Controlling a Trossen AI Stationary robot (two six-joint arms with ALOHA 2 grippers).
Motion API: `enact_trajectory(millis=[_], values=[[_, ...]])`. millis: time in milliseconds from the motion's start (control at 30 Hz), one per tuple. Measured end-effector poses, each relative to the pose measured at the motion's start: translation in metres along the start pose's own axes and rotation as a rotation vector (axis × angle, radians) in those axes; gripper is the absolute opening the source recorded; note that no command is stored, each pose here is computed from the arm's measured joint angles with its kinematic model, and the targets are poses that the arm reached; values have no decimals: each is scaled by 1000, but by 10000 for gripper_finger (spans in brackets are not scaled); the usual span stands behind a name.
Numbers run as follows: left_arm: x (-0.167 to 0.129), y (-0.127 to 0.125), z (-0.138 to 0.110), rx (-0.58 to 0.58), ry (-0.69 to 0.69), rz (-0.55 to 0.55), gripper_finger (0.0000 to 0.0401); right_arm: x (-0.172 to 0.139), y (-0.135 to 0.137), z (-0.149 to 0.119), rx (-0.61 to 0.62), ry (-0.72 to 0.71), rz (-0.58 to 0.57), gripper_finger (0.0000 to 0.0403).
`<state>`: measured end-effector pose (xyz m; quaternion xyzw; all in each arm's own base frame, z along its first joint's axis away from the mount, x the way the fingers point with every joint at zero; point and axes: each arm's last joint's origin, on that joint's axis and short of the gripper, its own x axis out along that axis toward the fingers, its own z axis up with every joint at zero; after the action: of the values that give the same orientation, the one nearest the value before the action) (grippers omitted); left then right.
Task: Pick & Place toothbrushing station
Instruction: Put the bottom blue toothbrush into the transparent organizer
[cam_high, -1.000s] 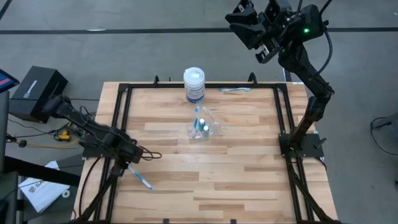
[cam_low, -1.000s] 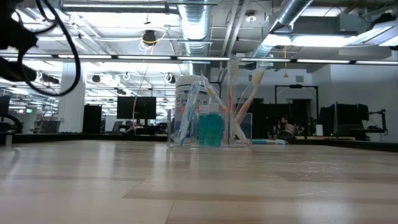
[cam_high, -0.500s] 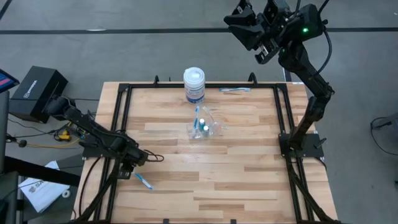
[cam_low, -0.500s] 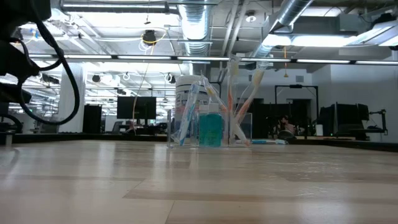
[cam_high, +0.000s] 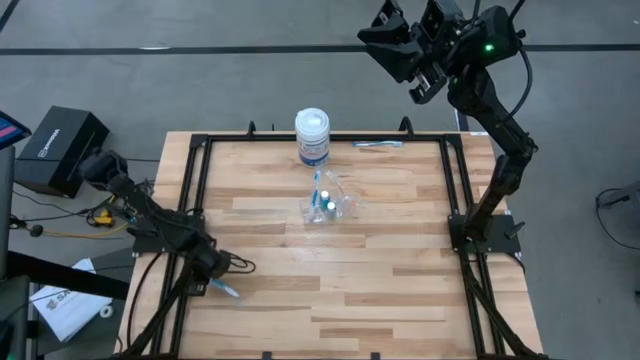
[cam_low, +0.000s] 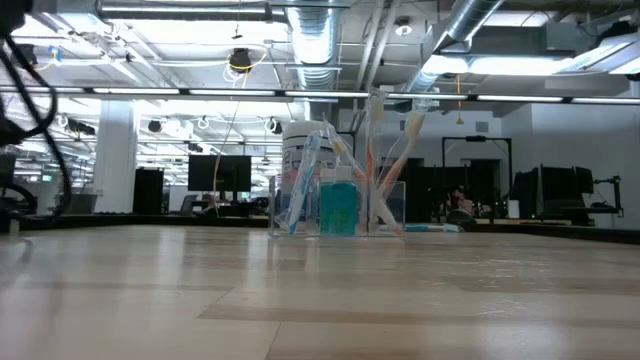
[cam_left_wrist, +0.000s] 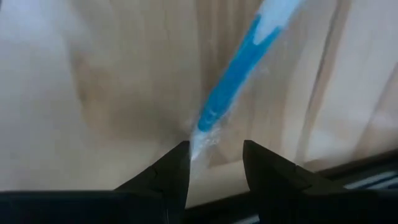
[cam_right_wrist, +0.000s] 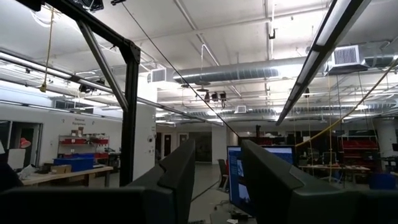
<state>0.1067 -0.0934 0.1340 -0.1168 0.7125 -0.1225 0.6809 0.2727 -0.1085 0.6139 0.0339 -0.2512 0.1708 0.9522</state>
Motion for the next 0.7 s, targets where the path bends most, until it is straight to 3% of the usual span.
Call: enact_trajectory(millis=[200, 333, 433, 567, 700], values=[[5, -3, -2, 30, -26, -15, 144, 0, 0, 0, 0, 0, 0, 120], [5, -3, 0, -19, -55, 3, 137, 0, 0, 0, 0, 0, -1, 120], [5, -2, 0, -66, -69, 14, 104, 0, 0, 0, -1, -1, -1, 120], [5, -4, 2, -121, -90, 2, 19, 0, 0, 0, -1, -1, -1, 120], [5, -7, 7, -180, -144, -35, 5, 0, 0, 0, -2, -1, -2, 120]])
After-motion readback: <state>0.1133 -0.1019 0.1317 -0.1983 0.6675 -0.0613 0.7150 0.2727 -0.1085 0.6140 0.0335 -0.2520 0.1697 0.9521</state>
